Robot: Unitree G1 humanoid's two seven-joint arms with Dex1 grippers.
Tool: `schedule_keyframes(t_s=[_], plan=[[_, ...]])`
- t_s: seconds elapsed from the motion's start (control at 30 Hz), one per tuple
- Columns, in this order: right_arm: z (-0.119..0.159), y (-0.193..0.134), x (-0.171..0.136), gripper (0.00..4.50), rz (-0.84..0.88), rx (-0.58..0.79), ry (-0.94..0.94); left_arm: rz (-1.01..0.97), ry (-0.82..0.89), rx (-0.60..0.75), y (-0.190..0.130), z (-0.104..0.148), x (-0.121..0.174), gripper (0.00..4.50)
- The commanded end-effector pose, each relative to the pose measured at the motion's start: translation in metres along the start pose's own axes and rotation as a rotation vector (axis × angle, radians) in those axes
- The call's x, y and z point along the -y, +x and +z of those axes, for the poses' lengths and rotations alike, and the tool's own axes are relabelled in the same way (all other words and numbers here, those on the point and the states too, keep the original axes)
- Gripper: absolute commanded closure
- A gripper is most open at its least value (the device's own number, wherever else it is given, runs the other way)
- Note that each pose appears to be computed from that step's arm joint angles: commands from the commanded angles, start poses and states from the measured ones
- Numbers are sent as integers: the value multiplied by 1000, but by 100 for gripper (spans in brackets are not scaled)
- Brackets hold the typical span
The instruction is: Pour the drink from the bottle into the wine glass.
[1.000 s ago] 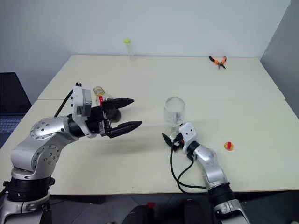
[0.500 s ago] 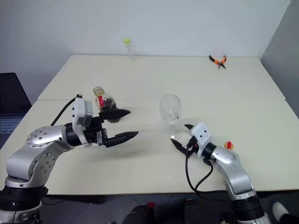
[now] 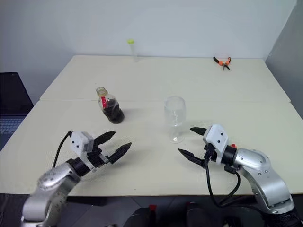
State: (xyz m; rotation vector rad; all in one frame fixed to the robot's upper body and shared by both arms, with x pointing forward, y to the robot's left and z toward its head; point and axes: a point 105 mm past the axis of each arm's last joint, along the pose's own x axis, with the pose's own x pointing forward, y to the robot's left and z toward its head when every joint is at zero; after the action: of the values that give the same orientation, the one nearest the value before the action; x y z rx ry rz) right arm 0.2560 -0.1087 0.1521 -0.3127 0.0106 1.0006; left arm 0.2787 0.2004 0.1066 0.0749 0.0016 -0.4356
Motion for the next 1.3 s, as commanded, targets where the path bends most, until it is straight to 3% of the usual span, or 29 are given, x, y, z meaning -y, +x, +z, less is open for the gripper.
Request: schedule_keyframes(t_s=[0.03, 0.33, 0.77, 0.87, 1.17, 1.3], plan=[[22, -2, -3, 2, 6, 73, -13, 192, 99, 41, 1, 11, -28, 0], [37, -1, -13, 2, 67, 110, 14, 261, 103, 23, 37, 20, -63, 0], [45, -1, -12, 2, 45, 128, 8, 210, 66, -14, 91, 15, -75, 0], [46, -1, -13, 0, 45, 133, 9, 197, 26, 3, 98, 16, -75, 56], [62, -7, -22, 0, 81, 199, -31, 185, -14, 49, 103, 27, -80, 332], [64, -10, -27, 0, 120, 197, -21, 147, 8, 72, 103, 34, -73, 365]])
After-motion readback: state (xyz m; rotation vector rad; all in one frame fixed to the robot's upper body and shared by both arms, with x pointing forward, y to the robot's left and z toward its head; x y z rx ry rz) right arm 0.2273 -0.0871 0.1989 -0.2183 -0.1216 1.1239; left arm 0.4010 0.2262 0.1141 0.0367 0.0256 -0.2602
